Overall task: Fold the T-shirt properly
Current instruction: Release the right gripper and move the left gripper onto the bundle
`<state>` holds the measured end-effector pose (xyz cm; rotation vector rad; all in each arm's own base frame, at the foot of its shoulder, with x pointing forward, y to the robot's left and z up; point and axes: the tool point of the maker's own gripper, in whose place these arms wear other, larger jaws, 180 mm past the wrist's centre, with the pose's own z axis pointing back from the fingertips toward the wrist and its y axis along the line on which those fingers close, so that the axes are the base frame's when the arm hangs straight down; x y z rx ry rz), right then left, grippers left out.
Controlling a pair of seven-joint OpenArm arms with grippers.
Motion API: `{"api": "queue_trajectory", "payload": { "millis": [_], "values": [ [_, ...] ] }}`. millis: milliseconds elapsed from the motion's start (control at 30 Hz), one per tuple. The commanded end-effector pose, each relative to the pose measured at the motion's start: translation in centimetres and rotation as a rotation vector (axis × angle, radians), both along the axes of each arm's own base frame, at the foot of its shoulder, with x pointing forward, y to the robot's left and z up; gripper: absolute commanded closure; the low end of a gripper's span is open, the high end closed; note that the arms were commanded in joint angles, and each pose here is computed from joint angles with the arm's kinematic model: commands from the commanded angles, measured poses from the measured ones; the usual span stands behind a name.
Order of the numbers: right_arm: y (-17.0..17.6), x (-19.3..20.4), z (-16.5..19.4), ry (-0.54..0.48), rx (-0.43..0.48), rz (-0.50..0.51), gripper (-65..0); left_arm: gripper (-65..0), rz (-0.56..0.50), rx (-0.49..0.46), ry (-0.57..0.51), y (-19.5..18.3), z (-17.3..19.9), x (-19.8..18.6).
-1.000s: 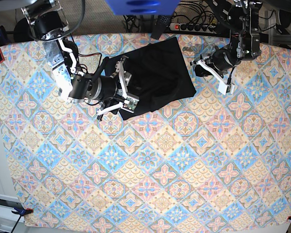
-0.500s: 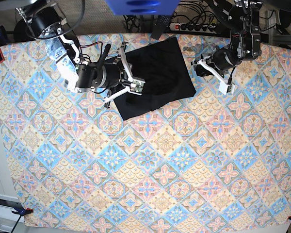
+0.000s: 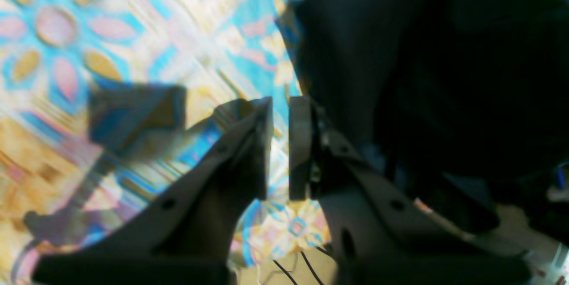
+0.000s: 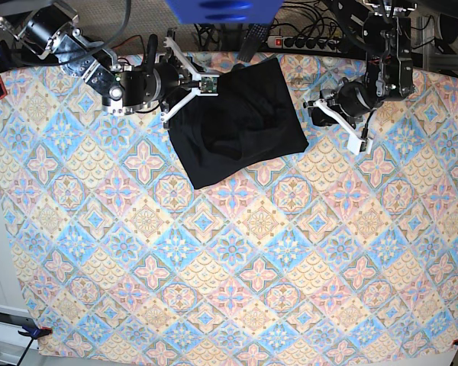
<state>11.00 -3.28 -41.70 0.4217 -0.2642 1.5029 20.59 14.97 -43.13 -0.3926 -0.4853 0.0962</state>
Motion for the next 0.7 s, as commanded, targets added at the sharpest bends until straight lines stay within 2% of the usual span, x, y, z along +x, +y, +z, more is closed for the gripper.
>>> {"api": "queue_trajectory", "payload": {
  "millis": [0,67,300,467,600,667],
  "values": [
    [0.3,-0.1,0.4,-0.004,0.019,0.014,-5.3,-5.7,-0.005,-0.005,-0.045,0.0,1.0,1.0],
    [-0.1,0.0,0.1,-0.031,-0.011,0.025,-6.2,-5.7,-0.005,-0.005,-0.046,0.0,1.0,1.0],
    [-0.2,0.5,0.4,-0.063,-0.017,0.029,-19.1,-6.0,-0.022,-0.007,-0.088,-0.5,2.4,1.4],
    [-0.1,0.9,0.6,-0.075,-0.013,0.028,-19.7,-6.1,-0.132,-0.011,-0.252,-3.4,8.3,1.0],
    [-0.2,1.3,0.6,-0.083,-0.015,0.018,-19.7,-6.3,-0.146,-0.066,-0.270,-4.3,9.1,1.0],
    [-0.6,2.0,0.7,-0.094,-0.018,-0.007,-19.7,-8.5,-0.142,-0.093,-0.273,-4.6,9.3,1.0]
  ]
}}
